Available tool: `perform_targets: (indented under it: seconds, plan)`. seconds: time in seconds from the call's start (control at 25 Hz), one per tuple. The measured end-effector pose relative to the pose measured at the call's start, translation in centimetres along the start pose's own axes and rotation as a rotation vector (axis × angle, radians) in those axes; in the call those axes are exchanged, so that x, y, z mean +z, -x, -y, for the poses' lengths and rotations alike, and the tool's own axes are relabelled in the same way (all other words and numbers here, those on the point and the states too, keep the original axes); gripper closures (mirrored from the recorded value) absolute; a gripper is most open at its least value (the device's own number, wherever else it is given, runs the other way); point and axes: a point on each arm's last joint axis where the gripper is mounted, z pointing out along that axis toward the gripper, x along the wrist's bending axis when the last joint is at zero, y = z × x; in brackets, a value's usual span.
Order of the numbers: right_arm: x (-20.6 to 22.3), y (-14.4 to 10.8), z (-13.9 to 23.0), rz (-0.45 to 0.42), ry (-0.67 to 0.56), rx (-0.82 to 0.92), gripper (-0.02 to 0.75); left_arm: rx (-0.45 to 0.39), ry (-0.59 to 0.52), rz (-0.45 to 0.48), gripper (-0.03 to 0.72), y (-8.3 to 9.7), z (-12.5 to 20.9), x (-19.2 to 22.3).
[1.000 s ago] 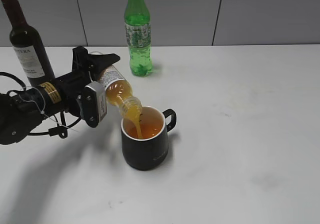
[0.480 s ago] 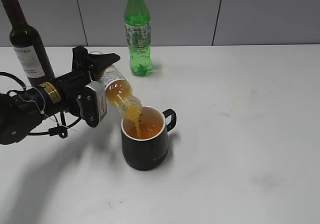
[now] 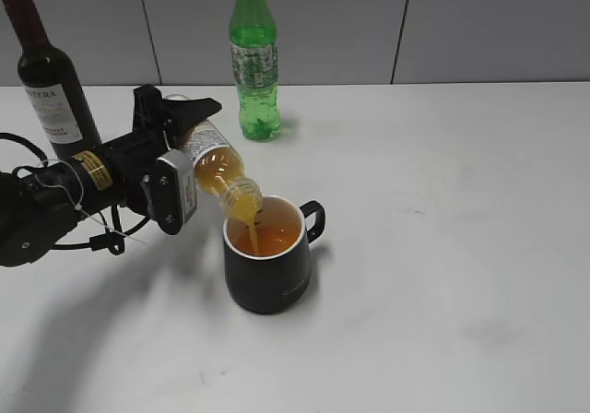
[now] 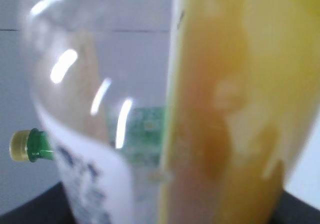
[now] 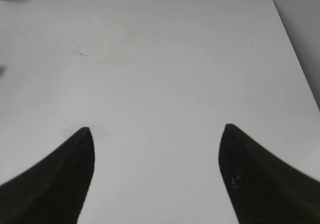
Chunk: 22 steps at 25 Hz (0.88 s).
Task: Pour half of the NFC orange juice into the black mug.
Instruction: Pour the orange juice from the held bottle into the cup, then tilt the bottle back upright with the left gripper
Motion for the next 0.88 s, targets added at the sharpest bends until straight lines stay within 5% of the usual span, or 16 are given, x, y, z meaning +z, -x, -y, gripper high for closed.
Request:
perform_targets:
  seconds: [0.88]
  plan:
    - [0.0, 0.0, 0.0, 0.0, 0.0, 0.0, 0.15, 0.037, 0.0, -0.006, 0.223, -0.05, 0.0, 0.0]
